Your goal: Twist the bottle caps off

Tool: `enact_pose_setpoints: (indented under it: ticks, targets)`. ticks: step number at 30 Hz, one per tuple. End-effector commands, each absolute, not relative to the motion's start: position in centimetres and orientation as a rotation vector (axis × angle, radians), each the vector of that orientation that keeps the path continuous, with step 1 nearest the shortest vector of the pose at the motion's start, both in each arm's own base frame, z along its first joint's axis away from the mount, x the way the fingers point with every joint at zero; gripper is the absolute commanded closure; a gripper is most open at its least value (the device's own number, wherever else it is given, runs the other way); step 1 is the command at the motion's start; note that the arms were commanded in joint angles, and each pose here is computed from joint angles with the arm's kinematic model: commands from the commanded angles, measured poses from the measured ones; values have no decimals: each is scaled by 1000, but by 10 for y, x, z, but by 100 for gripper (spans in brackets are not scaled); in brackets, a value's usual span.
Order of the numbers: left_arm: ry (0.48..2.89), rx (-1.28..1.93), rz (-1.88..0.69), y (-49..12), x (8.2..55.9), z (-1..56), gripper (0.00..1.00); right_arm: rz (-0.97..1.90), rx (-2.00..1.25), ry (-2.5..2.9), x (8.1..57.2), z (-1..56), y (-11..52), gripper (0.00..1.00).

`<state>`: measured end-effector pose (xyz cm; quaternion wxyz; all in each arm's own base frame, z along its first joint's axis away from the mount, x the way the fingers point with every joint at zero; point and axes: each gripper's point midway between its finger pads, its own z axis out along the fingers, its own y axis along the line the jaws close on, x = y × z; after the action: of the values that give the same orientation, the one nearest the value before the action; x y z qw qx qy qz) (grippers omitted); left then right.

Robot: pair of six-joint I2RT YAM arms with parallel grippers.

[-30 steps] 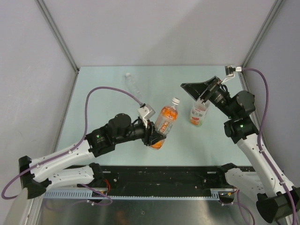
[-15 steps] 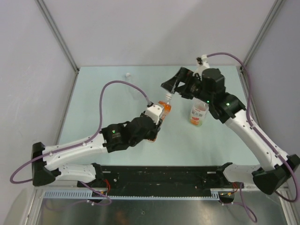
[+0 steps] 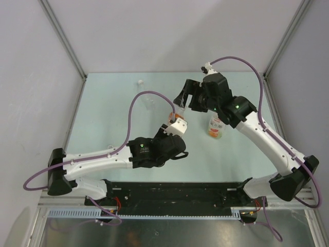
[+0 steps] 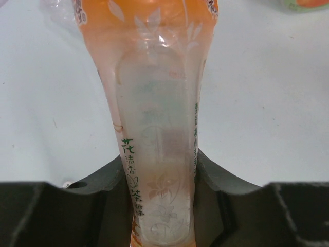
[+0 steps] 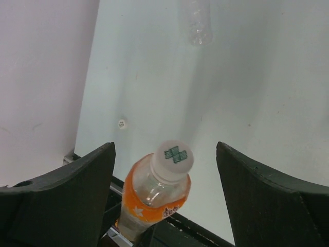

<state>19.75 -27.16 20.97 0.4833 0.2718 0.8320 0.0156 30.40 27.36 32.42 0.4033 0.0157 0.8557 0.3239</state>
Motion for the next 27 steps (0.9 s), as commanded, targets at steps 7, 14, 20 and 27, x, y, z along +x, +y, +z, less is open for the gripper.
enact_pose_setpoints:
  ticks: [7, 14, 20, 27]
  targets:
    - [1988, 536, 34, -264, 203, 236, 100, 903, 32, 2126, 297, 334, 268, 28]
    - [1991, 539, 27, -266, 202, 236, 100, 933, 39, 2132, 296, 329, 274, 30]
    - [1989, 537, 21, -266, 201, 237, 100, 966, 35, 2136, 297, 325, 281, 39]
    - [1988, 536, 24, -265, 201, 237, 100, 953, 35, 2138, 297, 323, 279, 82]
